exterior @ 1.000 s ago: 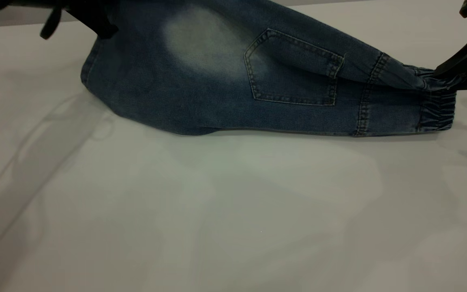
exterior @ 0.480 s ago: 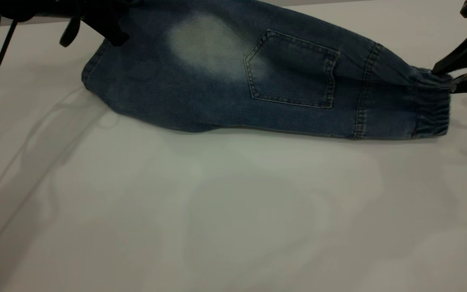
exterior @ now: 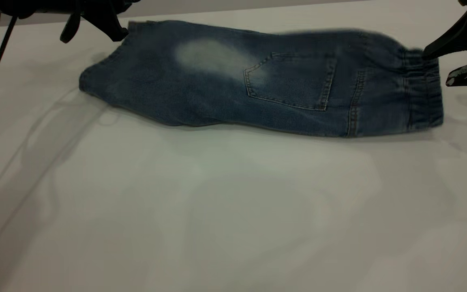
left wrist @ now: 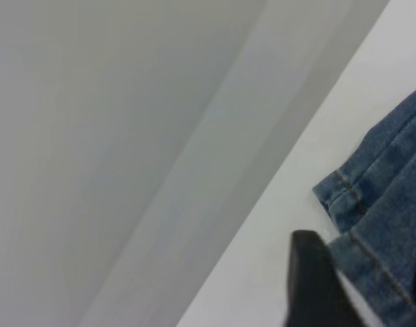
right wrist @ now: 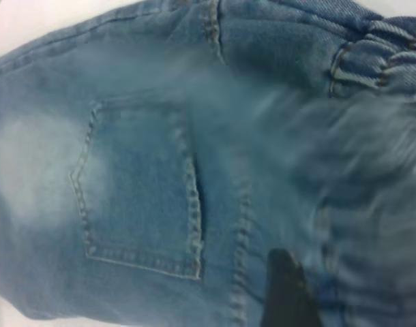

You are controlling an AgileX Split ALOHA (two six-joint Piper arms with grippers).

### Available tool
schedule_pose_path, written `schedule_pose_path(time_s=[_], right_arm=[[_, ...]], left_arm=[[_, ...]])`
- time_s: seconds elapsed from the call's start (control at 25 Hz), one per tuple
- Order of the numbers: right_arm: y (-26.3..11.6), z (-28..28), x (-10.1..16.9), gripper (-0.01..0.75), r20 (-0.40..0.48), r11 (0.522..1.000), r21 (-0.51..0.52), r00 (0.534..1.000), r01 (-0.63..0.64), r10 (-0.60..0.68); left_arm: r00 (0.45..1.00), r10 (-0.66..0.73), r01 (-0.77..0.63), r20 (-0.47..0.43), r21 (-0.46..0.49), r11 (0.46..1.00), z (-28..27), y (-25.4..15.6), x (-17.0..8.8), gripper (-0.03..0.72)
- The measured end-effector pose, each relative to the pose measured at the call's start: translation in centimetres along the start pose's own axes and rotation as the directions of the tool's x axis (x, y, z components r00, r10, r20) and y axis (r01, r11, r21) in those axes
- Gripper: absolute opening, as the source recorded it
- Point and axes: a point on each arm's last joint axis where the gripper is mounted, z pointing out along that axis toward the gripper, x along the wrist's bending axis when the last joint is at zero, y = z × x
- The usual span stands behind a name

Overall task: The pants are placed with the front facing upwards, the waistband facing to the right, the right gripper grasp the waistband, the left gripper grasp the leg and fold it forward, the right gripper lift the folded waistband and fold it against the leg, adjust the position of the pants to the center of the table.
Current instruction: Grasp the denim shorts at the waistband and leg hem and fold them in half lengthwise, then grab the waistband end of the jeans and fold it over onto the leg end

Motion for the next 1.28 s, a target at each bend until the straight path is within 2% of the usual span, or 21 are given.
schedule_pose_path(time_s=[0.12, 0.36, 0.56, 0.72, 1.0, 1.28], right_arm=[[0.0, 0.0, 0.0, 0.431, 0.000, 1.000, 0.000, 1.000, 0.012, -0.012], [-0.3, 0.0, 0.5, 0.490, -0.048, 0.998, 0.033, 0.998, -0.049, 0.050], [-1.3, -0.1, 0.2, 0.492, -0.005, 0.988, 0.141, 0.998, -0.065, 0.067], [-2.0, -0.2, -0.3, 0.493, 0.055, 0.974, 0.213, 0.996, -0.077, 0.067], [-2.7, 1.0, -1.7, 0.493, 0.111, 0.958, 0.254, 0.988, -0.133, 0.108], [-2.8, 2.8, -2.5, 0.493, 0.027, 0.962, 0.227, 0.988, -0.153, 0.151]], left_arm=[[1.000, -0.014, 0.014, 0.001, 0.007, 1.000, 0.0, -0.1, 0.0, 0.400], [0.992, -0.119, 0.113, 0.050, 0.101, 0.988, -0.2, -0.7, -0.4, 0.419], [0.978, -0.192, 0.174, 0.084, 0.187, 0.967, -0.8, -0.8, -0.3, 0.419], [0.972, -0.212, 0.186, 0.106, 0.216, 0.959, -1.3, 0.2, -0.4, 0.419], [0.959, -0.216, 0.169, 0.182, 0.243, 0.955, -1.4, 2.5, -3.0, 0.419], [0.953, -0.165, 0.112, 0.256, 0.210, 0.971, -1.8, 5.8, -5.8, 0.419]])
